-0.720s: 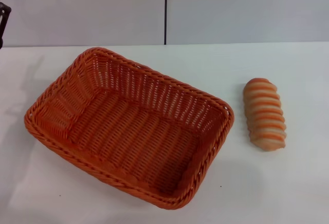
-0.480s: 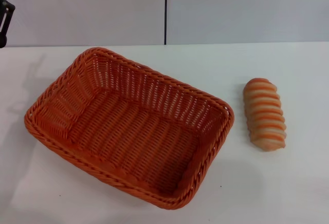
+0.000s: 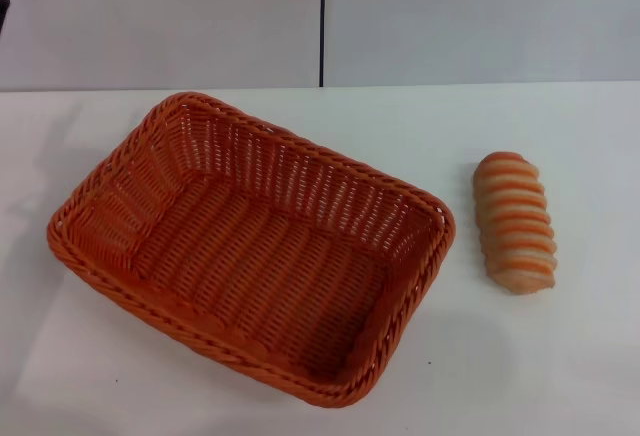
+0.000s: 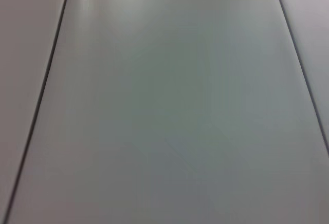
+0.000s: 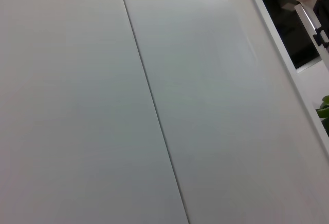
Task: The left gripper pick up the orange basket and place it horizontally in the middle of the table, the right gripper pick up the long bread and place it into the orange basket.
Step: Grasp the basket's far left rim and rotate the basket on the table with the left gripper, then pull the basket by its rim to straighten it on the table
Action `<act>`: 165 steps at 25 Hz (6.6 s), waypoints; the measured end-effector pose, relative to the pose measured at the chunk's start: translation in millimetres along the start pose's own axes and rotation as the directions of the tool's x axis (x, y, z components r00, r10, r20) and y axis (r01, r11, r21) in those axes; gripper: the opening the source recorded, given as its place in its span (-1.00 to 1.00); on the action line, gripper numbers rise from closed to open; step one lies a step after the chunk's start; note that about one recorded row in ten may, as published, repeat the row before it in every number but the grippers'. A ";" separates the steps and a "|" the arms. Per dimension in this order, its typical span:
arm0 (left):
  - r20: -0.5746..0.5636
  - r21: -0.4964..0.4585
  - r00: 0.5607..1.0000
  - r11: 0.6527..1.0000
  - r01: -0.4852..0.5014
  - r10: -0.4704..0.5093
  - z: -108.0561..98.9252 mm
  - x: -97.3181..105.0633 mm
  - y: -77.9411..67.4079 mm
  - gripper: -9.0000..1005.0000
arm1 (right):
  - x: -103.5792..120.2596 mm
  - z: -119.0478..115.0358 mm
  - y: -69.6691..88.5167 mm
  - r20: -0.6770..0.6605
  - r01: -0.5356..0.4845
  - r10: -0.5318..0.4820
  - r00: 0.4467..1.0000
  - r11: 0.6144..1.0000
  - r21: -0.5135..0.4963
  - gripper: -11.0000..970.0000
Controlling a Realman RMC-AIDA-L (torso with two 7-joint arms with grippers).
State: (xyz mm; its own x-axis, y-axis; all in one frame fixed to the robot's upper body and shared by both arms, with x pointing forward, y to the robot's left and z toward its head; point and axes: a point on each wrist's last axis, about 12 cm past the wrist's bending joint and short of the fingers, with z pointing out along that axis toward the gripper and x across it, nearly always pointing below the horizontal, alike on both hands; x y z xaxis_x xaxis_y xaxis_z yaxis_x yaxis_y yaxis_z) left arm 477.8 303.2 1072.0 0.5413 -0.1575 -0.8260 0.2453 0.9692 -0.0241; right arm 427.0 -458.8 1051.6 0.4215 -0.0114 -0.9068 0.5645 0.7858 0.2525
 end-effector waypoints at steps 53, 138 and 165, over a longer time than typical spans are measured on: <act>-0.915 0.392 0.252 0.849 0.355 0.316 173.2 -29.7 25.9 0.55 | -1.7 -11.2 -14.4 -0.111 -0.010 -0.007 0.994 0.988 -0.152 -0.02; -0.997 -0.069 -0.015 0.880 0.470 -0.070 184.2 -26.0 -0.3 -0.63 | -6.2 -17.2 -29.7 -0.114 -0.144 0.135 0.984 0.987 -0.076 0.22; -0.932 -0.350 -0.102 0.784 0.513 -0.349 110.8 -22.7 36.3 -0.63 | -1.8 7.9 -21.3 -0.181 -0.190 0.166 0.969 0.974 -0.123 0.26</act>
State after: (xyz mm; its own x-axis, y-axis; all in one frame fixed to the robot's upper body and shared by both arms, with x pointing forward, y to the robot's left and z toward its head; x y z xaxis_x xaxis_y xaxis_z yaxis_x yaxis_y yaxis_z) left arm 563.6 321.0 1152.2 -0.8901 -0.1453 -0.4319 0.1888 0.7451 -0.6397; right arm 419.9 -480.4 1050.5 0.3741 0.2312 -0.8981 0.3827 0.8436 0.3766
